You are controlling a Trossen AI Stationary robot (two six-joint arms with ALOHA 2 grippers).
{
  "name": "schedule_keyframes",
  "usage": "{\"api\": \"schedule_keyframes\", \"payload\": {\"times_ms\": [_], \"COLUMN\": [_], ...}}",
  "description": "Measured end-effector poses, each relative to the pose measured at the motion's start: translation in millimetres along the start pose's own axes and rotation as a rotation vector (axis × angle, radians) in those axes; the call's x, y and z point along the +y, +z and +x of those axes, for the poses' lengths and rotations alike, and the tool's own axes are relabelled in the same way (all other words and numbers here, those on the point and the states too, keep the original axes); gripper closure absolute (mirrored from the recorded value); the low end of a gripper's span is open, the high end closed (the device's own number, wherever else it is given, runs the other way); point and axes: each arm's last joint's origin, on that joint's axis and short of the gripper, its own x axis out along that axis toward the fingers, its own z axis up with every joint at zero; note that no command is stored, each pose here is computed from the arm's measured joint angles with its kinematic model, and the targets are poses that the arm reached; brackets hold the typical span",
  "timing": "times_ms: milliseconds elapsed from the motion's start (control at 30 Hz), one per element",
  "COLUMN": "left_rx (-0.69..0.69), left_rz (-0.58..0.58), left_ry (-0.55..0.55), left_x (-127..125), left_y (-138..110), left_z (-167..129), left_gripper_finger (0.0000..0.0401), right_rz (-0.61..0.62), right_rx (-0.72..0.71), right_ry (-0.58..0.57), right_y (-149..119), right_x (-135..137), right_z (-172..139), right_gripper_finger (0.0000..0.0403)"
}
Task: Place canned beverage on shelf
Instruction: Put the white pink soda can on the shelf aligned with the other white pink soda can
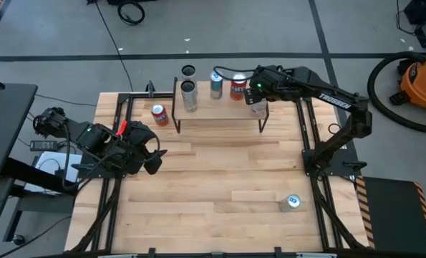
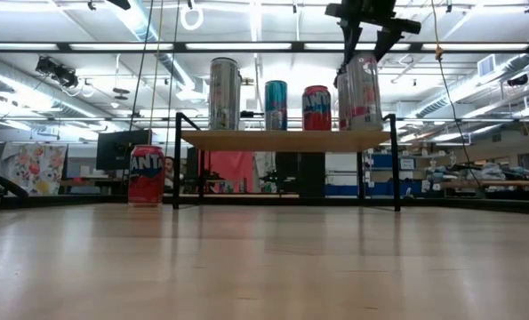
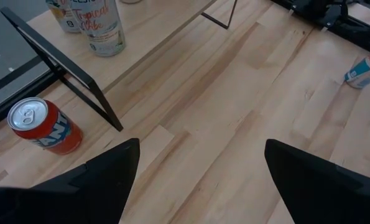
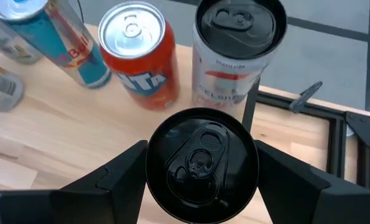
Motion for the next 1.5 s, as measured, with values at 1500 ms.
{"api": "schedule_keyframes", "payload": {"times_ms": [1500], "left_rx": [-0.001], "left_rz": [0.005], "left_ry": [-0.001], "left_x": [-0.1], "left_y": [0.1], "left_z": [0.0], "left_gripper_finger": [0.0044], "right_rz": [-0.004], "right_rx": [-0.037], "right_ry": [0.015], "right_y": [1.1], "right_x": [-0.4], "right_z": [0.0], "right_gripper_finger": [0.0088]}}
